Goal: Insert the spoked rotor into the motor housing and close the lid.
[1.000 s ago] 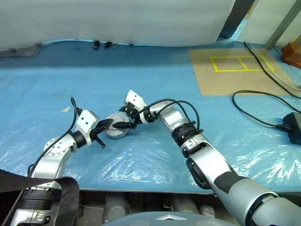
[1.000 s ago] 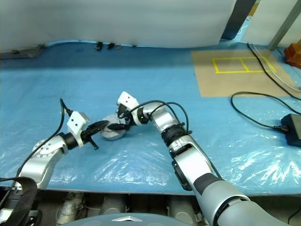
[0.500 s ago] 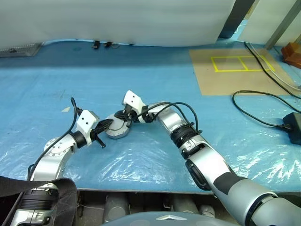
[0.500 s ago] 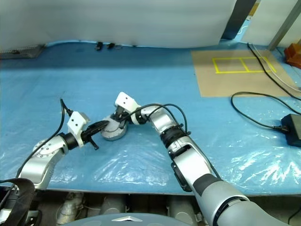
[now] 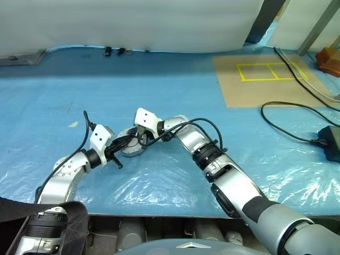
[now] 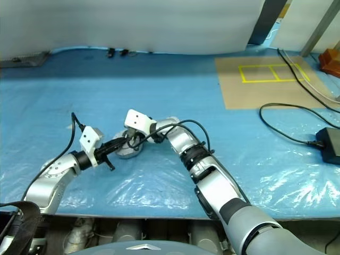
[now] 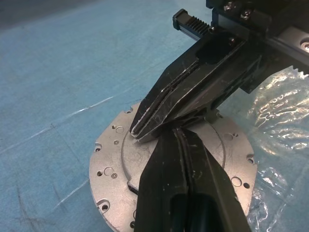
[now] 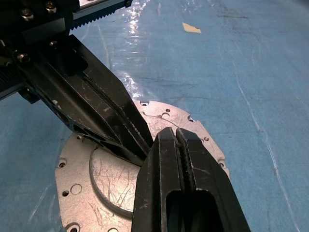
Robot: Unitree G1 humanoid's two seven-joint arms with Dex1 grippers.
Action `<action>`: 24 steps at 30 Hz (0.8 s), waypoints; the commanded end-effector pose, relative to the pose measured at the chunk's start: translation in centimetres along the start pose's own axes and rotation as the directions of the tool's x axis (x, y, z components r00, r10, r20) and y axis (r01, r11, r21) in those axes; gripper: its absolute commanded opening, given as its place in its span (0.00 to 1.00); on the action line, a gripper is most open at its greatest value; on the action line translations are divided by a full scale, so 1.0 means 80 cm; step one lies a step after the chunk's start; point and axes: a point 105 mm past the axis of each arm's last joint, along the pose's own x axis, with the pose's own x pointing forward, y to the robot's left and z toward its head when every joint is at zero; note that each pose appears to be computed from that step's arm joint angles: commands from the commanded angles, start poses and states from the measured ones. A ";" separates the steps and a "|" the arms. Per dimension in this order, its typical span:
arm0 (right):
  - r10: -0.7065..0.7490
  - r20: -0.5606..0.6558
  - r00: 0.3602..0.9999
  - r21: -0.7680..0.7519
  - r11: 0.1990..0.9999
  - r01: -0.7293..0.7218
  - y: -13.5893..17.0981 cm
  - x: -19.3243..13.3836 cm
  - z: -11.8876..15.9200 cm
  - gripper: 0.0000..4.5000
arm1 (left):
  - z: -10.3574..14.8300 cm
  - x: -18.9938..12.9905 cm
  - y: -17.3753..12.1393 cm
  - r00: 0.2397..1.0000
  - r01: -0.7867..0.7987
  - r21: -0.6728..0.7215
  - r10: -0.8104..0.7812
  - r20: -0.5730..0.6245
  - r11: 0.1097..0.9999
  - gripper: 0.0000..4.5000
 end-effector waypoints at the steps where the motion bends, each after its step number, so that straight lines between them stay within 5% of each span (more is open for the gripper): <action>1: 0.060 -0.110 0.992 0.074 0.996 -0.052 0.020 0.003 -0.040 0.01 | 0.009 0.007 -0.009 0.999 0.045 0.032 -0.045 -0.006 0.998 0.00; 13: -0.132 0.124 0.983 0.155 0.982 0.113 -0.051 -0.029 0.038 0.01 | -0.053 -0.012 -0.010 0.964 0.059 0.023 -0.051 -0.260 0.998 0.00; 24: -0.095 0.033 0.995 0.409 0.909 0.073 -0.045 -0.050 0.018 0.01 | -0.058 -0.021 -0.004 0.960 0.018 0.029 -0.009 -0.281 0.999 0.00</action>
